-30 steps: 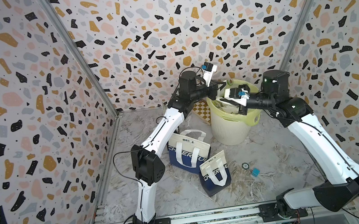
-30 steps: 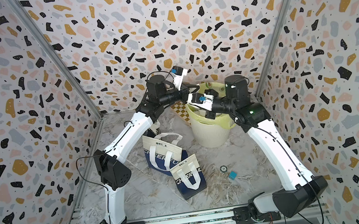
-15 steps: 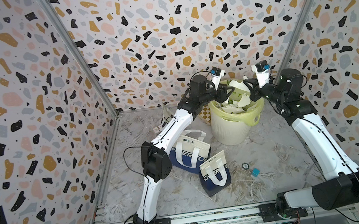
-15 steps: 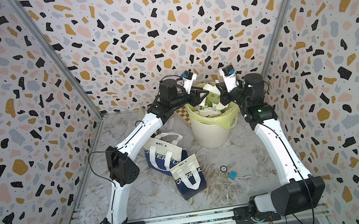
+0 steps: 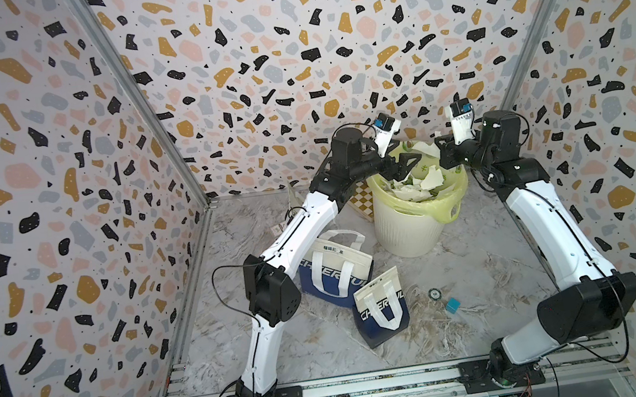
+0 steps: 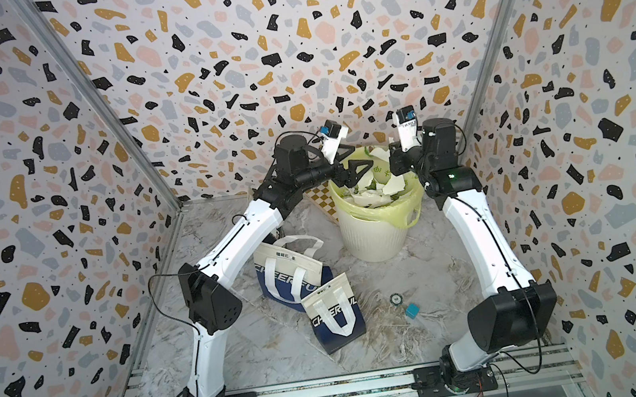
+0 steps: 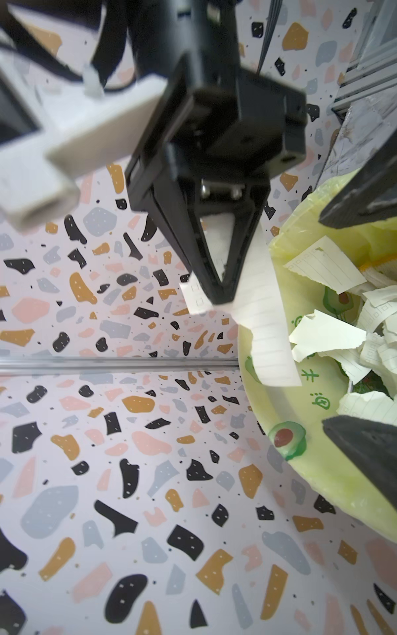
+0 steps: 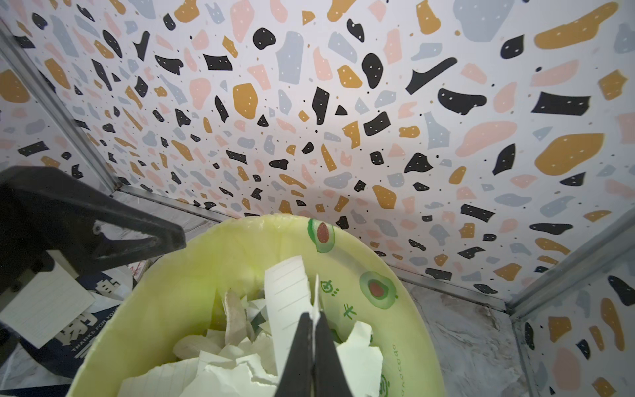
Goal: Shred takeout receipts and throw away
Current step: Place the takeout receipt in the trash bin, then pick up the takeout bag at the center of the board.
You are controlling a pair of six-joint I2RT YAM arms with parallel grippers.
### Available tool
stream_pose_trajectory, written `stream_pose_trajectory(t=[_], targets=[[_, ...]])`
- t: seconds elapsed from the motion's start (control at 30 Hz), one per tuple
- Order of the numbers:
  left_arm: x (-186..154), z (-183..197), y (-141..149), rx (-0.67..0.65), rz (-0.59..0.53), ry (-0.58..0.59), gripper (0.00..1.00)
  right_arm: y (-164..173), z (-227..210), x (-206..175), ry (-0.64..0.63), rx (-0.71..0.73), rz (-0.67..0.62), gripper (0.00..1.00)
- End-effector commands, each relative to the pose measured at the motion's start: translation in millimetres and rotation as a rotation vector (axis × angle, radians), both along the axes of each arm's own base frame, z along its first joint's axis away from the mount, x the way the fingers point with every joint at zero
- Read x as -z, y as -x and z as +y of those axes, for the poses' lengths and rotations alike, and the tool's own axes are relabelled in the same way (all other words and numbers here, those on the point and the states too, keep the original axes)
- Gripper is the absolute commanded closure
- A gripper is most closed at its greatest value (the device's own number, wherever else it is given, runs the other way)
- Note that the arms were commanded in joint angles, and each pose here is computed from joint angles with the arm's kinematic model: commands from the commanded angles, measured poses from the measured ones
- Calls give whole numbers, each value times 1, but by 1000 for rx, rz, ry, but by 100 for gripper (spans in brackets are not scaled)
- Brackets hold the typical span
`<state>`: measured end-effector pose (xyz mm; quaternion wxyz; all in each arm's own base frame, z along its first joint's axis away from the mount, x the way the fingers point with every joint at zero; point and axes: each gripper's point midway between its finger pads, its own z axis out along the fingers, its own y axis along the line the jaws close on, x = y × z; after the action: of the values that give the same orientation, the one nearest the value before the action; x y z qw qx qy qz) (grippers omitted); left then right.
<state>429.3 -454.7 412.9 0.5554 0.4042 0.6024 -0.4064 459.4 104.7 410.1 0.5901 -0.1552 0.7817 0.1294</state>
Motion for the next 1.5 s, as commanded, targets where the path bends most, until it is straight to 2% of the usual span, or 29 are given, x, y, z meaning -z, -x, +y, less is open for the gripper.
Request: stream_pose_trajectory(t=[0.0,0.1,0.17,0.23,0.33,0.5,0.57,0.63,0.73,0.8,0.9,0.93,1.03,1.13,1.23,1.33,1.47], targets=[[-23,1,22,64,-132,4,18,14,7,-10,-98,-35,48,70],[-20,3,18,34,-131,-11,22,16,3,6,-121,9,128,58],[-22,4,19,34,-138,-12,22,15,-8,22,-107,91,186,51],[-24,6,19,24,-144,-13,23,16,-14,31,-111,134,216,49],[-28,10,16,-11,-146,-11,24,18,-11,26,-135,123,210,43],[-53,34,5,-168,-136,35,25,19,-8,7,-216,72,212,42],[-66,51,0,-241,-127,61,27,18,-10,3,-307,57,247,48],[-76,73,-4,-325,-106,83,30,15,-12,4,-390,47,287,63],[-79,112,-5,-446,-80,64,31,14,-9,3,-393,35,282,80],[-75,147,-7,-558,-53,40,31,14,-9,2,-382,39,267,82],[-55,203,-7,-718,45,-28,32,16,-4,-5,-344,35,230,85],[-46,220,-6,-756,84,-61,29,17,-1,-7,-323,34,216,84],[-16,263,-1,-823,198,-162,21,22,13,-11,-252,10,182,76],[9,299,1,-909,338,-207,14,29,30,-11,-181,-10,168,71],[36,309,10,-922,452,-271,7,36,42,-10,-106,-22,153,64],[60,307,14,-916,545,-287,5,42,45,-14,-56,-17,129,57],[83,312,-1,-970,603,-306,4,50,43,-19,-40,-16,113,56]])
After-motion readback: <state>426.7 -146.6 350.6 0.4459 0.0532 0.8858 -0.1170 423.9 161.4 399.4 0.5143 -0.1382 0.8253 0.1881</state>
